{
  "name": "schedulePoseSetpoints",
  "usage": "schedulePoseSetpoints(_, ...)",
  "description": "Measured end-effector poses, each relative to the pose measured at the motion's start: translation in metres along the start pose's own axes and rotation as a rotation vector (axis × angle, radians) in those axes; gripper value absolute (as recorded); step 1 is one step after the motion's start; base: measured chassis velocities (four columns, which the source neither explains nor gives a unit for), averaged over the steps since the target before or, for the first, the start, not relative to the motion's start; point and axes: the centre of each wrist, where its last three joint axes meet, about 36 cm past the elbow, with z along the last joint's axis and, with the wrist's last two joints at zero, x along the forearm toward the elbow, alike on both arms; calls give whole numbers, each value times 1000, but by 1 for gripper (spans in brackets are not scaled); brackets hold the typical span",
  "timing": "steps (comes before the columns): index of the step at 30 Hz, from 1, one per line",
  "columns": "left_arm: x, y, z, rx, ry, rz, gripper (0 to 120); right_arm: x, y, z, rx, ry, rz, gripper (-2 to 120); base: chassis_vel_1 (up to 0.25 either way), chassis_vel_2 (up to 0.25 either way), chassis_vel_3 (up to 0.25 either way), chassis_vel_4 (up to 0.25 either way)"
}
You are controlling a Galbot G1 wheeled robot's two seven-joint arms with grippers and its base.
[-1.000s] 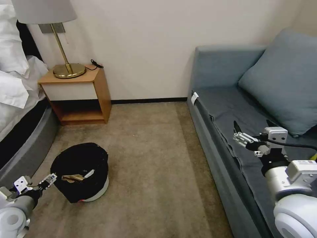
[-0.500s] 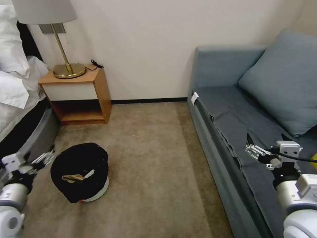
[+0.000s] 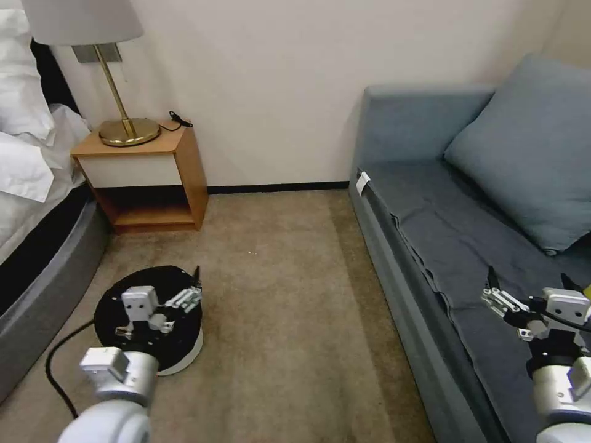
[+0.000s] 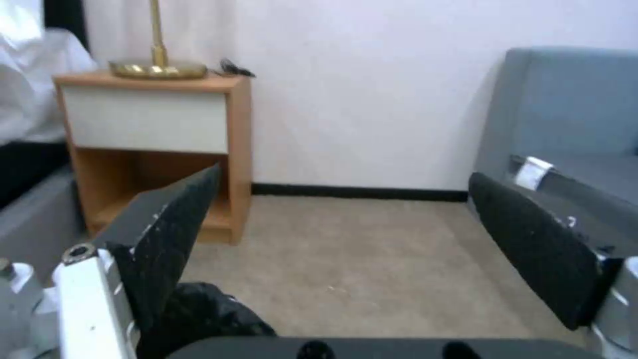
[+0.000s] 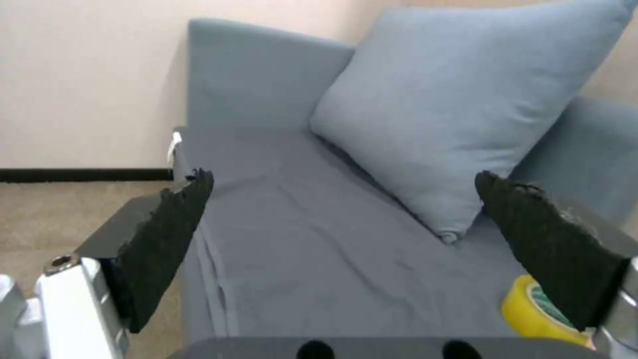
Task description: Pick up the trash bin, then pick up the garbage on the floor and place it into the trash bin.
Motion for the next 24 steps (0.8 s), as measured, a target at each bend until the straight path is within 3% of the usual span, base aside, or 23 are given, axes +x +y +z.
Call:
schedulePoseSetpoints(9,21,5,20,-16,-48,-59,100,-2,3,-2,-24,-13,-23,100,0,0,0,0)
schedulePoseSetpoints(24,17,17,24,-15,-103,-60,100,-2,0,-1,-35,-8,-45,100,0,0,0,0)
